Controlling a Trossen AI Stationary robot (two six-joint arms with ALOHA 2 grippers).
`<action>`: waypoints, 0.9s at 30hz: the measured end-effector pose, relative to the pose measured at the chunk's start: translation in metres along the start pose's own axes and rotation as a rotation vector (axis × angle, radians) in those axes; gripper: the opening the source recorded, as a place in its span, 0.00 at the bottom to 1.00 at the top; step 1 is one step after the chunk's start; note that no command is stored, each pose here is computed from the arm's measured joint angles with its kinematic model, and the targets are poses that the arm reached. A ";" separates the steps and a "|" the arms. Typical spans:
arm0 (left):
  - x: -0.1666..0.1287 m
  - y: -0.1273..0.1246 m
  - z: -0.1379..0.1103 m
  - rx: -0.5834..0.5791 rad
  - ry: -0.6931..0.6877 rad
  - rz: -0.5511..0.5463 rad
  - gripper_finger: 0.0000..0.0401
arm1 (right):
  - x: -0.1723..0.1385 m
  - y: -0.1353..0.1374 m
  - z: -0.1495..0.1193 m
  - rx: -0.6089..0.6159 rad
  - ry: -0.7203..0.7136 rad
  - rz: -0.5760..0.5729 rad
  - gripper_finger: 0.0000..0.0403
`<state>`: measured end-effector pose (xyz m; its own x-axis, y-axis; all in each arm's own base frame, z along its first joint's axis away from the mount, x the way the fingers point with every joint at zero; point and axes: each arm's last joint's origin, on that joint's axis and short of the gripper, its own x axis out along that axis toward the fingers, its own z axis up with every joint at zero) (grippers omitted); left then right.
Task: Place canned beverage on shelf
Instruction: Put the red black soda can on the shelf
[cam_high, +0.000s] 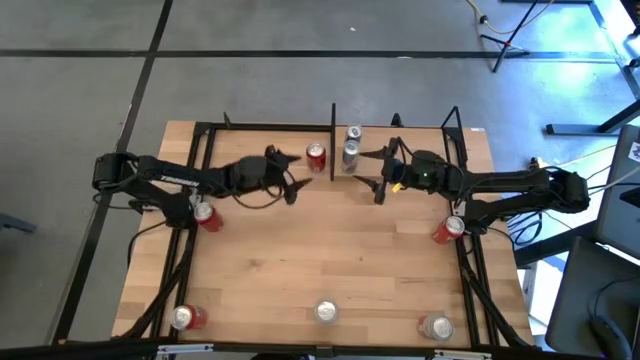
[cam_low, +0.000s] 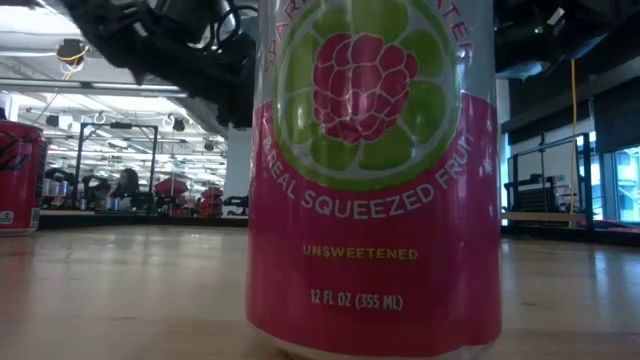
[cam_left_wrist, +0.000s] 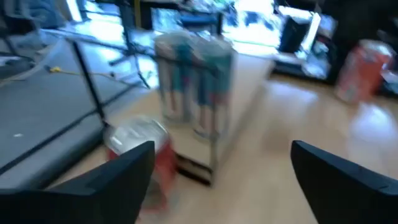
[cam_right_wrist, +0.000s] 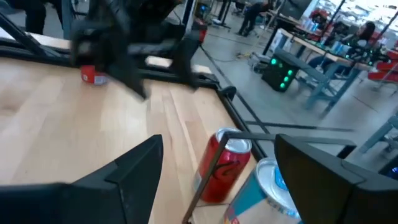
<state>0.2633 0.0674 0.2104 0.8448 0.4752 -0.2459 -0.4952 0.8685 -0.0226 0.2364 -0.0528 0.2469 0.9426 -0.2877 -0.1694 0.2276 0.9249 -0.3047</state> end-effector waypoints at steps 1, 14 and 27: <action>0.003 0.004 0.005 -0.005 -0.014 0.016 0.94 | 0.000 0.000 0.000 -0.007 0.001 -0.001 0.74; 0.069 0.030 0.008 0.003 0.054 0.142 0.96 | 0.000 0.000 0.000 -0.046 -0.001 -0.002 0.74; 0.091 0.042 -0.014 -0.011 0.131 0.272 0.96 | 0.000 0.000 0.000 -0.047 0.002 0.000 0.74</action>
<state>0.3171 0.1453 0.1735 0.6475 0.6676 -0.3674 -0.7026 0.7097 0.0515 0.2364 -0.0528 0.2467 0.9420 -0.2884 -0.1715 0.2158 0.9121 -0.3484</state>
